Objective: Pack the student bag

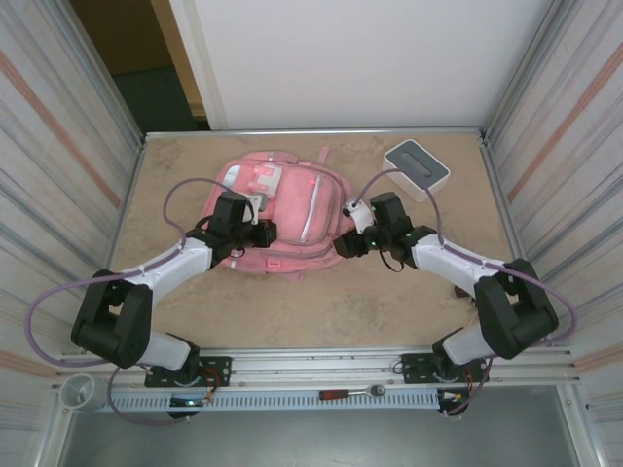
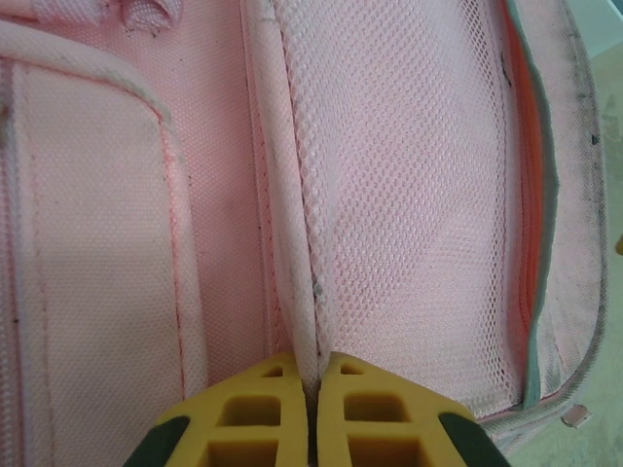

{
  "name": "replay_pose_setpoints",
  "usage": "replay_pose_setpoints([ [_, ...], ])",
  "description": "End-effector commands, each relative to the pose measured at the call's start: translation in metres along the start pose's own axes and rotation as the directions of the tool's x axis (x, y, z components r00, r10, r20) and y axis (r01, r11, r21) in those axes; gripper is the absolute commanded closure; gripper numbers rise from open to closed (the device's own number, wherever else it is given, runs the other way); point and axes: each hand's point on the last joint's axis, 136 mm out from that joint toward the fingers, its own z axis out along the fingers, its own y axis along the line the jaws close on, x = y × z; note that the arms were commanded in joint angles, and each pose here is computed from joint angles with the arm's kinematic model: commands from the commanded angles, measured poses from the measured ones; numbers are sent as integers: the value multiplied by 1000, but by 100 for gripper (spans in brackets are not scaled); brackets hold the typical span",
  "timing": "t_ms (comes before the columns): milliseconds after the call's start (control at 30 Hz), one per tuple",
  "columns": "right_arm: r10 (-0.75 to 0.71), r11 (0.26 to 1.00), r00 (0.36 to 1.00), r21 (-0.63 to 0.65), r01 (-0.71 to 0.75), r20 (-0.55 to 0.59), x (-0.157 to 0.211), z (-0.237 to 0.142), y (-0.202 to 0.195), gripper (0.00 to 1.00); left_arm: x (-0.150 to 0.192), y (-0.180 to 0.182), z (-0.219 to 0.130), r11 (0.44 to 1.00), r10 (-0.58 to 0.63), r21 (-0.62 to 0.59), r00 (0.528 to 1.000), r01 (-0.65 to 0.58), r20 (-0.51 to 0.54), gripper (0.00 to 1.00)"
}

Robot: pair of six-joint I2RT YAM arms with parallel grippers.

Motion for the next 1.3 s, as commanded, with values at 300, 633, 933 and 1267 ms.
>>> replay_pose_setpoints([
  [300,-88,996,994,-36,85,-73,0,31,-4,57,-2,13,2,999,9,-49,1000,-9,-2,100],
  [633,-75,996,996,-43,73,-53,5,26,5,89,-5,20,4,996,16,-92,1000,-15,5,100],
  [933,-53,997,998,-50,52,-20,8,13,13,95,-9,22,0,994,25,-110,1000,-23,16,99],
  [1267,-204,977,979,56,204,-14,-1,13,6,58,-7,20,1,995,24,-99,1000,-23,11,97],
])
